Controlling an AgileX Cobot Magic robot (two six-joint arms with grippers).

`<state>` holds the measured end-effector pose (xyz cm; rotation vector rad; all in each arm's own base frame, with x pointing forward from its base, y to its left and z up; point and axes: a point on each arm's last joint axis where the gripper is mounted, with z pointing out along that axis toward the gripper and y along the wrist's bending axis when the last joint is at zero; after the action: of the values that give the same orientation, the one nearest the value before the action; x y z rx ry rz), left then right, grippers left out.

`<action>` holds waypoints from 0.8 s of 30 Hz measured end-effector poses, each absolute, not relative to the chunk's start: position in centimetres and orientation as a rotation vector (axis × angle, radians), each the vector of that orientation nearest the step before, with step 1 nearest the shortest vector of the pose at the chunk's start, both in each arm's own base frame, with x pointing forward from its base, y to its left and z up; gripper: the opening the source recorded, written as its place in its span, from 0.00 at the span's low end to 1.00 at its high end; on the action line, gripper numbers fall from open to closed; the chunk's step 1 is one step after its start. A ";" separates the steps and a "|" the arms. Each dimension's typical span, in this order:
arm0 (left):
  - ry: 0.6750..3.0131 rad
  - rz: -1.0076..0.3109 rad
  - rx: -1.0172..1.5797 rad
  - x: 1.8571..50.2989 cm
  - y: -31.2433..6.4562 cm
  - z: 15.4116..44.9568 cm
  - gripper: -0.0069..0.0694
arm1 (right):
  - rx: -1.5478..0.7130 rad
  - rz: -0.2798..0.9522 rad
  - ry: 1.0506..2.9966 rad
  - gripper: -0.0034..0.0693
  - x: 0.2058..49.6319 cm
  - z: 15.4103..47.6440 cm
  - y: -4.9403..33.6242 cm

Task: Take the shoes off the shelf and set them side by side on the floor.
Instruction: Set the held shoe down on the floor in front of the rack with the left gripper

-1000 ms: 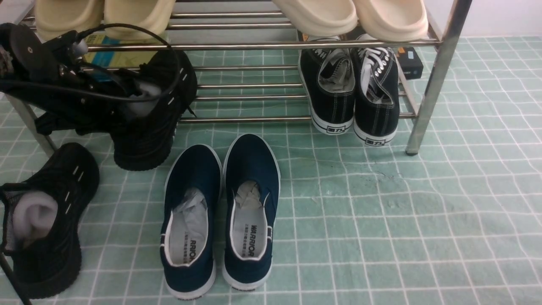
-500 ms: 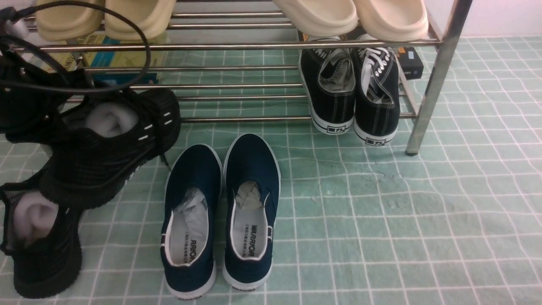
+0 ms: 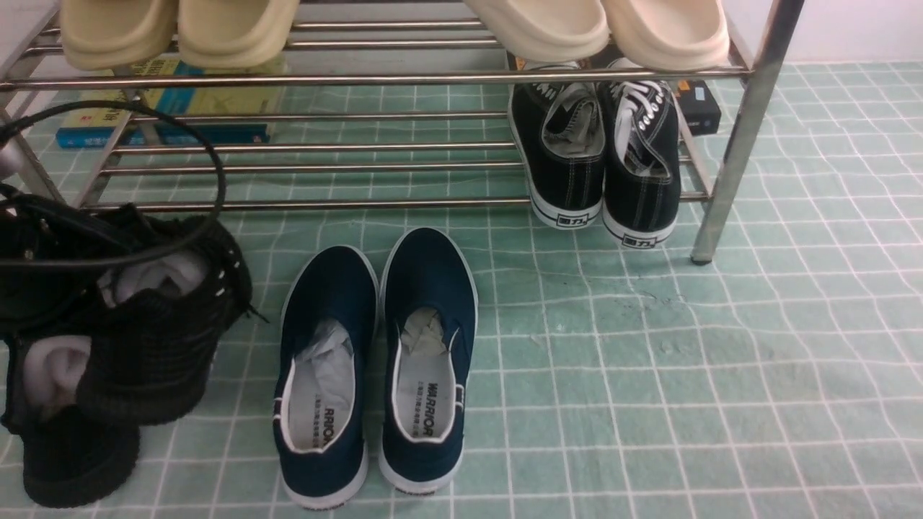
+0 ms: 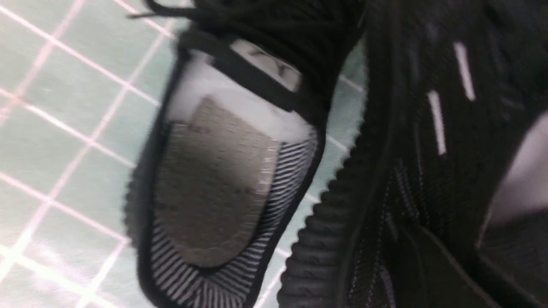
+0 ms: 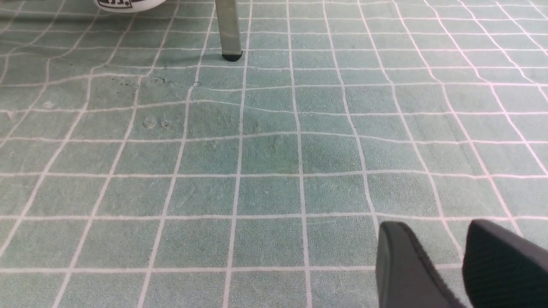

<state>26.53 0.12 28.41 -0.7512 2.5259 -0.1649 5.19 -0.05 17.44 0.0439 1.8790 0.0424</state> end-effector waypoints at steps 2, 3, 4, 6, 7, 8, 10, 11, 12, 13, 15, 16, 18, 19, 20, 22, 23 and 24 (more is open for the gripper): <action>2.520 -0.179 -0.748 26.7 0.0 28.0 0.11 | 0.044 0.042 1.879 0.37 5.2 17.4 0.0; 2.517 -0.180 -0.738 26.9 0.0 27.9 0.11 | 0.044 0.042 1.879 0.37 5.2 17.4 0.0; 2.516 -0.179 -0.735 26.9 0.0 27.9 0.11 | 0.044 0.042 1.879 0.37 5.2 17.4 0.0; 2.524 -0.175 -0.726 27.2 0.0 27.5 0.11 | 0.044 0.042 1.879 0.37 5.2 17.4 0.0; 2.525 -0.175 -0.727 27.3 0.0 27.5 0.11 | 0.044 0.042 1.879 0.37 5.2 17.4 0.0; 2.533 -0.172 -0.729 27.4 0.0 27.2 0.11 | 0.044 0.042 1.879 0.37 5.2 17.4 0.0; 2.546 -0.169 -0.734 27.7 0.0 26.7 0.11 | 0.044 0.042 1.879 0.37 5.2 17.4 0.0; 2.552 -0.171 -0.736 27.9 0.0 26.5 0.11 | 0.044 0.042 1.879 0.37 5.2 17.4 0.0; 2.565 -0.170 -0.734 28.1 -0.1 26.1 0.11 | 0.044 0.042 1.879 0.37 5.2 17.4 0.0; 2.583 -0.170 -0.726 28.2 -0.1 25.8 0.11 | 0.044 0.042 1.879 0.37 5.2 17.4 0.0; 2.611 -0.174 -0.694 28.5 -0.2 25.2 0.12 | 0.044 0.042 1.879 0.37 5.2 17.4 0.0; 2.621 -0.178 -0.677 28.6 -0.3 25.1 0.13 | 0.044 0.042 1.879 0.37 5.2 17.4 0.0; 2.640 -0.193 -0.643 28.7 -0.5 24.7 0.14 | 0.044 0.042 1.879 0.37 5.2 17.4 0.0; 2.648 -0.204 -0.628 28.8 -0.6 24.6 0.15 | 0.044 0.042 1.879 0.37 5.2 17.4 0.0; 2.656 -0.209 -0.611 28.9 -0.6 24.5 0.16 | 0.044 0.042 1.879 0.37 5.2 17.4 0.0; 2.668 -0.219 -0.581 28.9 -0.7 24.4 0.19 | 0.044 0.042 1.879 0.37 5.2 17.4 0.0; 2.673 -0.219 -0.568 29.0 -0.8 24.3 0.21 | 0.044 0.042 1.879 0.37 5.2 17.4 0.0; 2.674 -0.219 -0.558 29.0 -0.8 24.2 0.24 | 0.044 0.042 1.879 0.37 5.2 17.4 0.0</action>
<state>29.01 -0.77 24.23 -0.5583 2.6742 -0.2189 5.19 -0.05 17.44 0.0439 1.8790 0.0424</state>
